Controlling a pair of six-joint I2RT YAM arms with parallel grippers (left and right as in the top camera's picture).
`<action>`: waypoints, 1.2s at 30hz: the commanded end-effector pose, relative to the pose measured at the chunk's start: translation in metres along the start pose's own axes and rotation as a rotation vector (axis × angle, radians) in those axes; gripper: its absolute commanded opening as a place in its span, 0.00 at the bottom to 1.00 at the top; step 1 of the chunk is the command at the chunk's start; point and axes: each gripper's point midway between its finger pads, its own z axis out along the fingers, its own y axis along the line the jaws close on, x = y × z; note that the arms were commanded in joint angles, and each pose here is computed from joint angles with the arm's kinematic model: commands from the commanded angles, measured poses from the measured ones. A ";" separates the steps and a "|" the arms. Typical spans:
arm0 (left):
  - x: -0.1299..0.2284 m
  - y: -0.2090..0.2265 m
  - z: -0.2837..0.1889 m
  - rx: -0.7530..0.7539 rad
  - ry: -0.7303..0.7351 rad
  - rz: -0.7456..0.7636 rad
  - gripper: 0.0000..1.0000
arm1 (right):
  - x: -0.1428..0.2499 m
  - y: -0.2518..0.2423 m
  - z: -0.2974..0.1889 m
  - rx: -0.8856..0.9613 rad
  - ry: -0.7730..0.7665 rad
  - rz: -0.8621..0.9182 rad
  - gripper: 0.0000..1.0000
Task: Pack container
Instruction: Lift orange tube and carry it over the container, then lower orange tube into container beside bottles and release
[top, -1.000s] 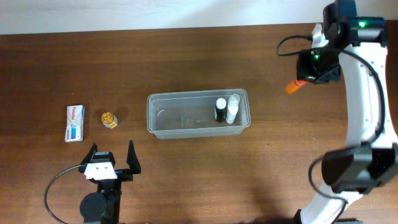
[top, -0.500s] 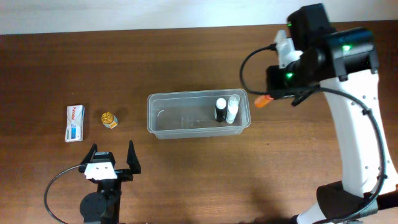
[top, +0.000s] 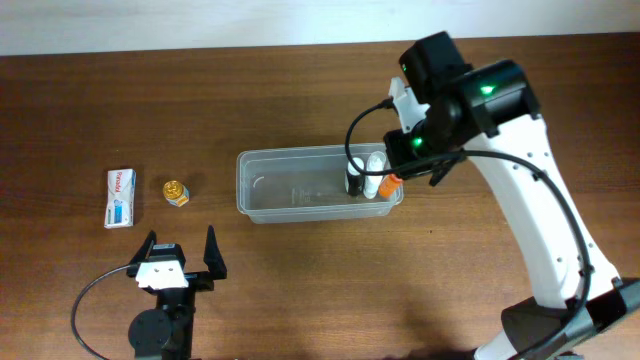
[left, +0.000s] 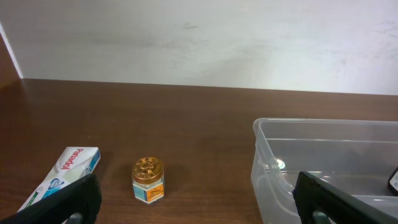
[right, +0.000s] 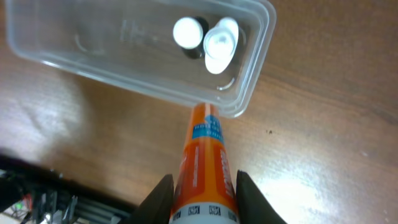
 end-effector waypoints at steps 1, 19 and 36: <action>0.001 0.002 0.000 -0.010 0.000 0.011 0.99 | 0.007 0.003 0.012 -0.009 0.022 0.002 0.25; 0.001 0.002 0.000 -0.010 0.000 0.011 0.99 | 0.002 -0.008 0.093 0.000 0.029 0.053 0.24; 0.001 0.002 0.000 -0.010 0.000 0.011 0.99 | 0.000 -0.015 0.101 0.034 0.014 0.052 0.24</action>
